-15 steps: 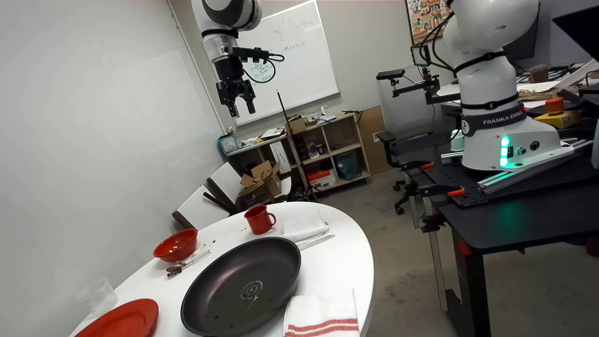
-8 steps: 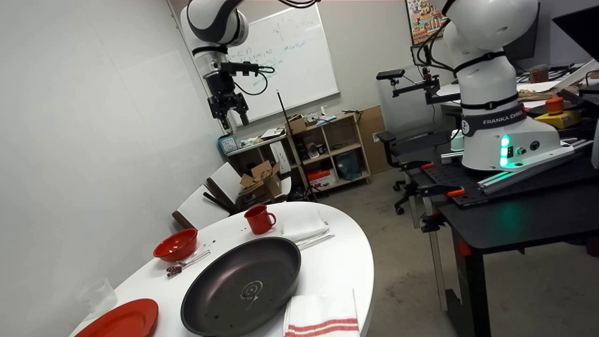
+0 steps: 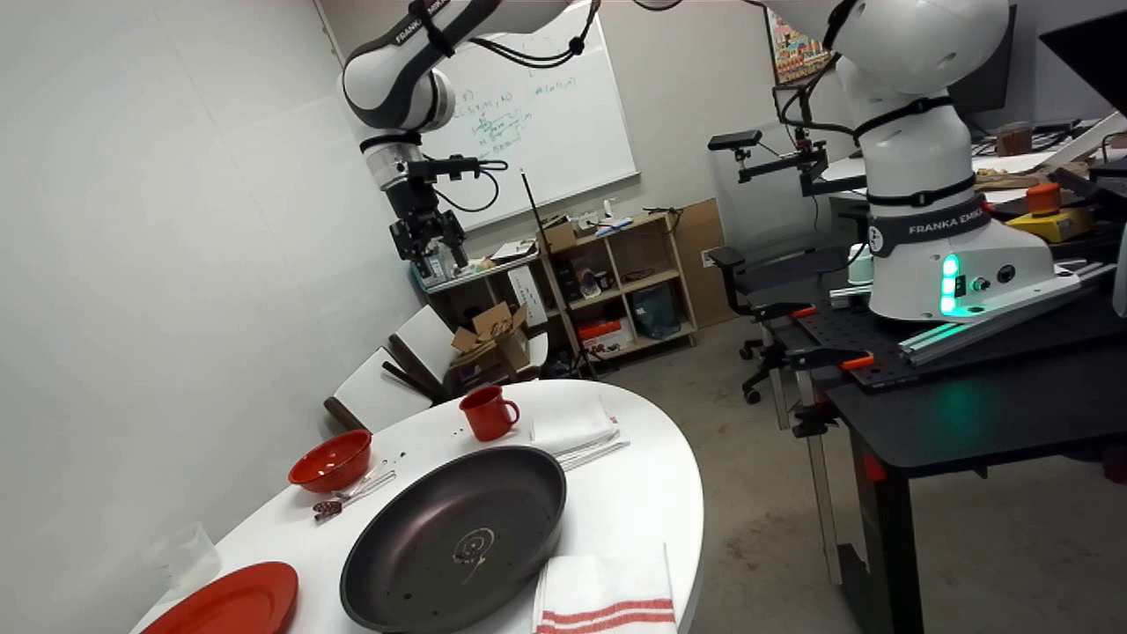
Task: Move the cup to the left
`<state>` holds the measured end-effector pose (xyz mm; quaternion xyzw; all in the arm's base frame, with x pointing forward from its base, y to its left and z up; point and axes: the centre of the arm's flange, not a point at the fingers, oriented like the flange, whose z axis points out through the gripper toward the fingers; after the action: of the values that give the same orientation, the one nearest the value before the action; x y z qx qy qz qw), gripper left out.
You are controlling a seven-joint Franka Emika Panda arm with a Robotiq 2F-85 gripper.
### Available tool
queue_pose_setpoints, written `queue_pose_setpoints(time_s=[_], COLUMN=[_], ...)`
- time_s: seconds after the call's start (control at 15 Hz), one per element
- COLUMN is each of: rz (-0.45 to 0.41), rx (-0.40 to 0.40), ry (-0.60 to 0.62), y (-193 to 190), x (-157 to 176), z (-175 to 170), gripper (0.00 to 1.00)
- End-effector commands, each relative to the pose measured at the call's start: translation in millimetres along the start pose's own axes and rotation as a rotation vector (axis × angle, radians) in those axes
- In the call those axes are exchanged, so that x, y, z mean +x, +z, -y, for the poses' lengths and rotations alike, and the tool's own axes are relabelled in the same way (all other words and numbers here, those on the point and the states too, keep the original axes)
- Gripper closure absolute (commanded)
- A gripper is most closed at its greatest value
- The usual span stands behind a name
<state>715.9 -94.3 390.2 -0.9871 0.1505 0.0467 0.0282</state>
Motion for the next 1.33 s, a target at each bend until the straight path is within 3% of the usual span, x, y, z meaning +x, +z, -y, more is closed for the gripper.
queue_pose_setpoints(time_s=[0.0,0.2,0.73,1.27], rz=[0.048,0.055,-0.025,0.013], rx=[0.016,0.002,0.016,-0.005], ry=[0.011,0.007,0.001,0.004], y=[10,36,95,125], x=[43,52,62,55], z=[1,1,1,1], gripper=[0.00,0.00,0.00,0.00])
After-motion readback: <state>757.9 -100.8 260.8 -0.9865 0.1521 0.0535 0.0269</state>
